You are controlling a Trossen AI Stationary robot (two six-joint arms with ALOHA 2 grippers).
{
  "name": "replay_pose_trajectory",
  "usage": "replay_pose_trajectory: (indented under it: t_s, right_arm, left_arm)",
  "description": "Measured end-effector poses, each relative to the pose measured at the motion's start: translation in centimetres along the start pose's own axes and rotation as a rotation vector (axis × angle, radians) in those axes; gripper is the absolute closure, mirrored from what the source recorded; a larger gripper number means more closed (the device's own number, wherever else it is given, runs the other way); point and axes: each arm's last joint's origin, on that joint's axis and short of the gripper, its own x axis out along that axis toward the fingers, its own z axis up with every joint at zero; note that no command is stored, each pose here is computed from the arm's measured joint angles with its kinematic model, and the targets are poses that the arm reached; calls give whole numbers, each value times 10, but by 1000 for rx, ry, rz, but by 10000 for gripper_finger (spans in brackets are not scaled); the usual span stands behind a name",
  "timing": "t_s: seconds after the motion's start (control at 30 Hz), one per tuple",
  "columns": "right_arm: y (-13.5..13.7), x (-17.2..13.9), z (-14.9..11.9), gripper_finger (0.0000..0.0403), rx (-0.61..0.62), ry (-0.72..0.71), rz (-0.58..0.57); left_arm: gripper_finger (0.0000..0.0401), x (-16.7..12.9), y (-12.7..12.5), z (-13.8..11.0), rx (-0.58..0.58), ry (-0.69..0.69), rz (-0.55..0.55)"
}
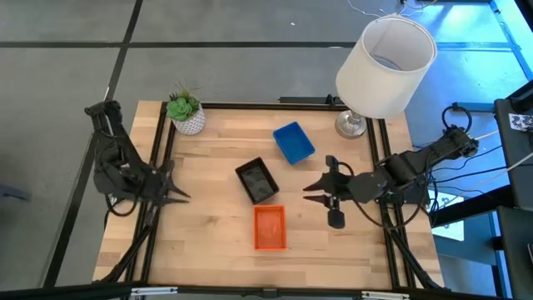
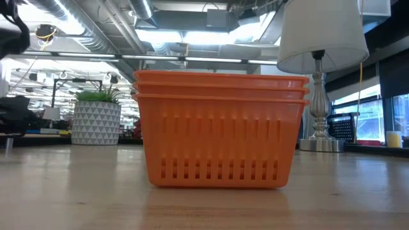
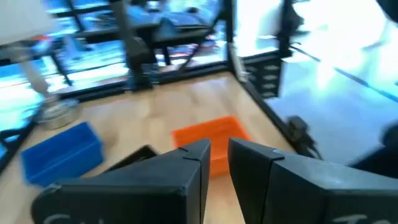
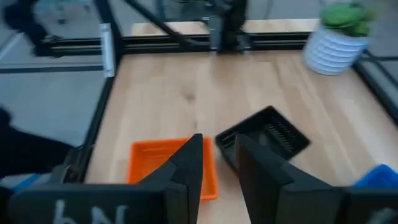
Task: Stack baskets by color
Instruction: Return to Home Position
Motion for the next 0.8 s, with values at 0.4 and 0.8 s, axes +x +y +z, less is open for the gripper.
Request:
replay_pose_trajectory:
  t_s: [0.4,0.8]
  right_arm:
    - [-24,-29,-44,309,-32,-171,174]
    - [-53,-58,-98,309,-4,-250,212]
  left_arm:
    - [351,49,-9,-7,-5,134,-166]
    - [351,77,33,-31,-12,177,-182]
